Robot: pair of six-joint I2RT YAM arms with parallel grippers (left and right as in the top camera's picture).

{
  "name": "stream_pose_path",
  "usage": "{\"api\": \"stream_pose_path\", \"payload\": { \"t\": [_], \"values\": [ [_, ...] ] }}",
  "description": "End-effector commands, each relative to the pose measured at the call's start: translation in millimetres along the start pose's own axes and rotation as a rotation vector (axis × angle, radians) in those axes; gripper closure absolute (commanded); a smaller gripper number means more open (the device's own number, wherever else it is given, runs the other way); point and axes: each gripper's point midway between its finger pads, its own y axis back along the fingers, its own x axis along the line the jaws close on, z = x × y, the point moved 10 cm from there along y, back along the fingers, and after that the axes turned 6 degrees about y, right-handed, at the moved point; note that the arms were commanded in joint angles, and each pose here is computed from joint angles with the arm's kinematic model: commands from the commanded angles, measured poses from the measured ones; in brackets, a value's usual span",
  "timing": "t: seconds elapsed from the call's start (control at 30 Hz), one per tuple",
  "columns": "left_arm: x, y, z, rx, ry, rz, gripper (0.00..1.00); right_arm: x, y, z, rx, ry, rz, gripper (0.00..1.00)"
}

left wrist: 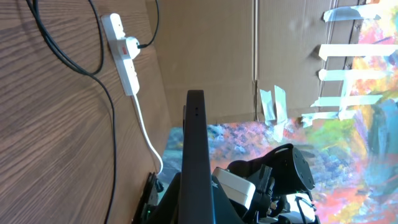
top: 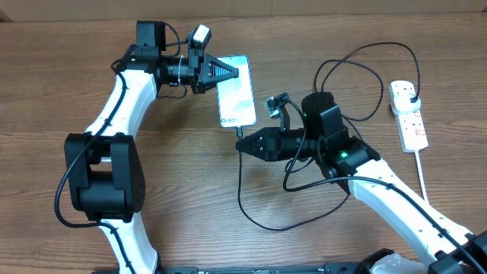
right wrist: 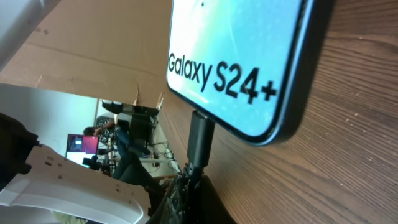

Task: Plug charger to phone and switch on socket

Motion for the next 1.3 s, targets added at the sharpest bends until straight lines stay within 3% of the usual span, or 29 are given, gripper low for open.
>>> {"api": "stream_pose_path", "payload": {
  "t": [0.0, 0.3, 0.67, 0.87, 1.1, 1.27],
  "values": [
    [-6, -11, -7, 0.068, -0.009, -0.058, 0.96, -10, 7, 13, -0.078, 0.003, -0.058, 0.96],
    [-6, -10, -6, 0.065, -0.015, -0.058, 0.96, -11, 7, 9, -0.054, -0.016, -0.06, 0.96],
    [-6, -2, -3, 0.042, -0.147, -0.06, 0.96, -19, 9, -2, 0.004, -0.051, -0.1, 0.61],
    [-5, 3, -2, 0.018, -0.242, -0.045, 0.96, -33, 23, 0, -0.01, -0.096, -0.143, 0.51],
    [20, 4, -6, -0.074, -0.151, 0.21, 0.96, -50, 41, 2, -0.04, -0.151, -0.208, 0.45],
    [35, 7, -22, -0.051, -0.098, 0.35, 0.96, -55, 43, 1, -0.054, -0.171, -0.273, 0.44]
  ]
}}
